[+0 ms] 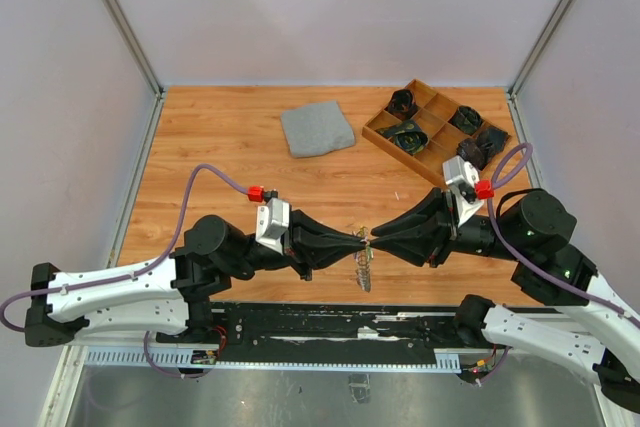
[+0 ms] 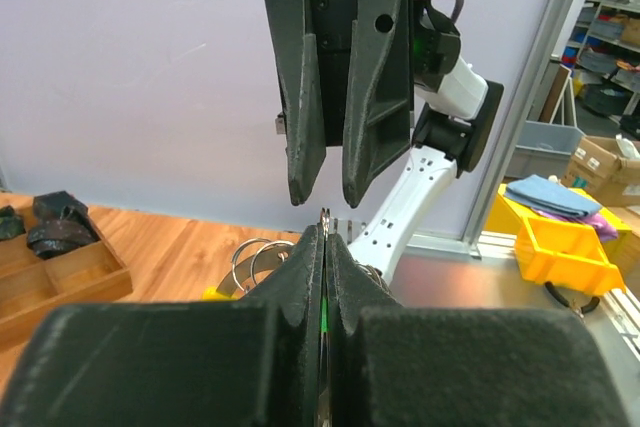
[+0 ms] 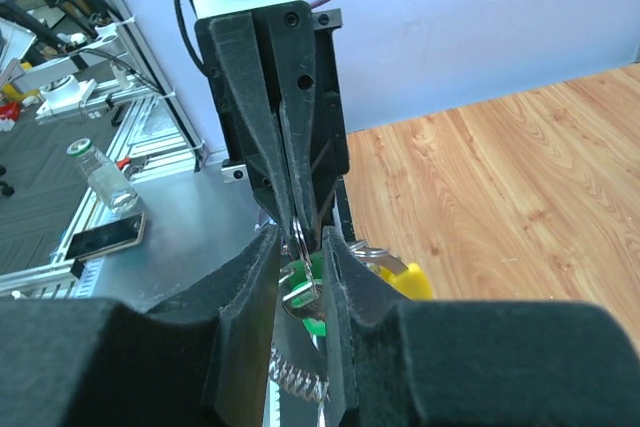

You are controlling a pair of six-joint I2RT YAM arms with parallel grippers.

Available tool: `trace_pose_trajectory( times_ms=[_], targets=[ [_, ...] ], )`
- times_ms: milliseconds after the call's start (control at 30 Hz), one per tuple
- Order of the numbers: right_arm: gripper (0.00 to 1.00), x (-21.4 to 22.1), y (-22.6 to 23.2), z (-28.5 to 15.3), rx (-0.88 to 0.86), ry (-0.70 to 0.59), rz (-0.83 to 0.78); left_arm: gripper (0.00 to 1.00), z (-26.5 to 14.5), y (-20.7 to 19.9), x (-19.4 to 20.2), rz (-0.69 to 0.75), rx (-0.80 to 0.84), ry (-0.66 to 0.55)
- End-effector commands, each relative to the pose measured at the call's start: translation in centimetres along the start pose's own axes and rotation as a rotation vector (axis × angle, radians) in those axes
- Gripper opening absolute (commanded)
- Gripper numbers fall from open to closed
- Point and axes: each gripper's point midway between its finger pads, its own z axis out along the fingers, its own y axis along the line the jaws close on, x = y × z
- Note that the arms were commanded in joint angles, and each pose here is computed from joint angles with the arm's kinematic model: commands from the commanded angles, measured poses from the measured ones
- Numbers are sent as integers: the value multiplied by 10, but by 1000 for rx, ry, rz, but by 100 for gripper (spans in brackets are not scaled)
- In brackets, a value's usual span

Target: Put the keys on the keyring

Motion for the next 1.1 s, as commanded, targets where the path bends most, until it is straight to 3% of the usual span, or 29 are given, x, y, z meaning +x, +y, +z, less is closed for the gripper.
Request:
trace_pose_trajectory(
  times_ms=[0,333,900,1067],
  targets=[
    [24,-5,9,1,-68,-20,-69,0,4,-9,-28,9,44,-86],
    [21,11,15,-1,-130,19,-104,1,6,-10,-30,11,53,-91],
    [1,16,18,-3,-152,37,-110,1,6,-11,-30,10,55,-95],
    [1,15,20,-3,-162,38,-111,1,6,-10,-29,11,54,-94]
  ],
)
